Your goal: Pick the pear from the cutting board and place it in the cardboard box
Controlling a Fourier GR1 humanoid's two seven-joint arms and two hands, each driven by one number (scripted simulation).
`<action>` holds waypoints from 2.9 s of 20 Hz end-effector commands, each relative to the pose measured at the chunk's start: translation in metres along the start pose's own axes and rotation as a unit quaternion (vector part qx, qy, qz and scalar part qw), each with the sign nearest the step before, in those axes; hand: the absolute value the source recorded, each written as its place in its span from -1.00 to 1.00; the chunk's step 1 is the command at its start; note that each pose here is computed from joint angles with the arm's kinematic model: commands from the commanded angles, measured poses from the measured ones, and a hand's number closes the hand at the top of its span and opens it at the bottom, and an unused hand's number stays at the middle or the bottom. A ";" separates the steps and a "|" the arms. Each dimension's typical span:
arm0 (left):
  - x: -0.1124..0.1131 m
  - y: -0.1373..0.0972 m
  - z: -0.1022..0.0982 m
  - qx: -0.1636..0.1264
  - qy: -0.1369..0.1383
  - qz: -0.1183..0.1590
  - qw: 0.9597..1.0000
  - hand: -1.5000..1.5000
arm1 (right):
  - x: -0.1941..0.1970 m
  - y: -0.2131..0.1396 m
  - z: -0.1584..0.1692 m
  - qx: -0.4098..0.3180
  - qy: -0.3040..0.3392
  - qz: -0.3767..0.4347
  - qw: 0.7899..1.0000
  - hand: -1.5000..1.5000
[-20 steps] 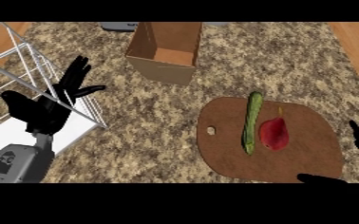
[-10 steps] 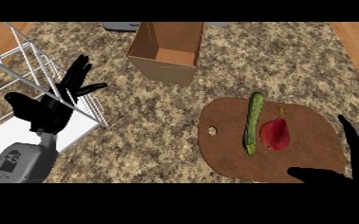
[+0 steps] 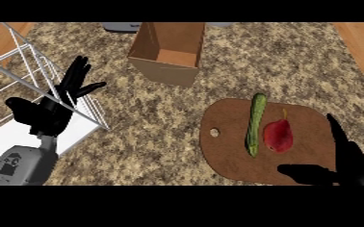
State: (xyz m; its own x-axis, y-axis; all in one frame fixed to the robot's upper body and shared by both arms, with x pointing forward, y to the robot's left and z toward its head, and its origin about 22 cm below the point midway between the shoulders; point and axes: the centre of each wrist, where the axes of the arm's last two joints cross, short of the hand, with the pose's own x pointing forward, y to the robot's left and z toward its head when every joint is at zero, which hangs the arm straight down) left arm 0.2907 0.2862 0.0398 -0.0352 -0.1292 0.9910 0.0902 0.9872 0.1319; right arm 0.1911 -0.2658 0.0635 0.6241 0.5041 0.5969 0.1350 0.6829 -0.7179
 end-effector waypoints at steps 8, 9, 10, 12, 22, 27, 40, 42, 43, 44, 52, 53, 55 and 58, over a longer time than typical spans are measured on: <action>-0.030 0.009 0.027 0.081 0.065 -0.106 0.989 0.00 | 0.014 0.029 0.003 -0.006 0.007 0.004 1.000 -1.00; -0.032 0.016 0.034 0.077 0.071 -0.111 0.988 0.00 | 0.003 0.035 -0.007 -0.006 0.020 0.004 1.000 -1.00; -0.025 0.007 0.020 0.093 0.065 -0.117 0.987 0.00 | 0.020 0.020 0.001 -0.006 0.006 -0.003 1.000 -1.00; -0.034 0.006 0.037 0.078 0.067 -0.116 0.988 0.00 | 0.019 0.024 0.000 -0.007 0.010 0.004 1.000 -1.00; -0.041 0.007 0.042 0.084 0.071 -0.122 0.986 0.00 | 0.019 0.052 -0.020 -0.003 0.014 0.003 1.000 -1.00; -0.038 -0.009 0.034 0.089 0.075 -0.113 0.987 0.00 | 0.017 0.051 -0.012 0.025 0.022 0.021 0.999 -1.00; -0.041 -0.013 0.049 0.089 0.082 -0.122 0.985 0.00 | 0.018 0.039 -0.043 -0.106 -0.012 0.070 0.992 1.00; -0.020 0.004 0.032 0.089 0.069 -0.124 0.986 0.00 | 0.027 0.060 -0.035 -0.127 -0.029 0.053 0.990 1.00; -0.033 -0.002 0.058 0.098 0.078 -0.124 0.984 0.00 | 0.014 0.046 -0.018 -0.128 -0.022 0.063 0.989 1.00; -0.028 0.001 0.035 0.098 0.084 -0.115 0.985 0.00 | 0.022 0.035 -0.023 -0.133 -0.025 0.064 0.989 1.00; 0.009 -0.038 -0.011 0.012 0.017 -0.109 0.994 0.00 | 0.083 0.013 -0.056 -0.023 -0.375 0.326 0.867 1.00; 0.007 -0.044 -0.013 0.007 0.024 -0.103 0.994 0.00 | 0.090 0.003 -0.061 -0.022 -0.400 0.336 0.853 1.00; 0.004 -0.046 -0.013 0.009 0.030 -0.101 0.994 0.00 | 0.095 -0.016 -0.077 -0.010 -0.427 0.347 0.835 1.00; 0.007 -0.043 -0.016 0.014 0.032 -0.112 0.993 0.00 | 0.124 -0.046 -0.091 0.014 -0.481 0.319 0.817 1.00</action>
State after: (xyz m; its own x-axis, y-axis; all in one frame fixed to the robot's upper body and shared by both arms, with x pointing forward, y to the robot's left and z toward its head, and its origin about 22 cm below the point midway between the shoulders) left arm 0.3146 0.2350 0.0614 -0.0606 -0.3026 0.9512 0.0661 0.9496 0.3063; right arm 0.3098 -0.2664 0.1062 -0.1835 0.9753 0.1230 0.0058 0.1262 -0.9920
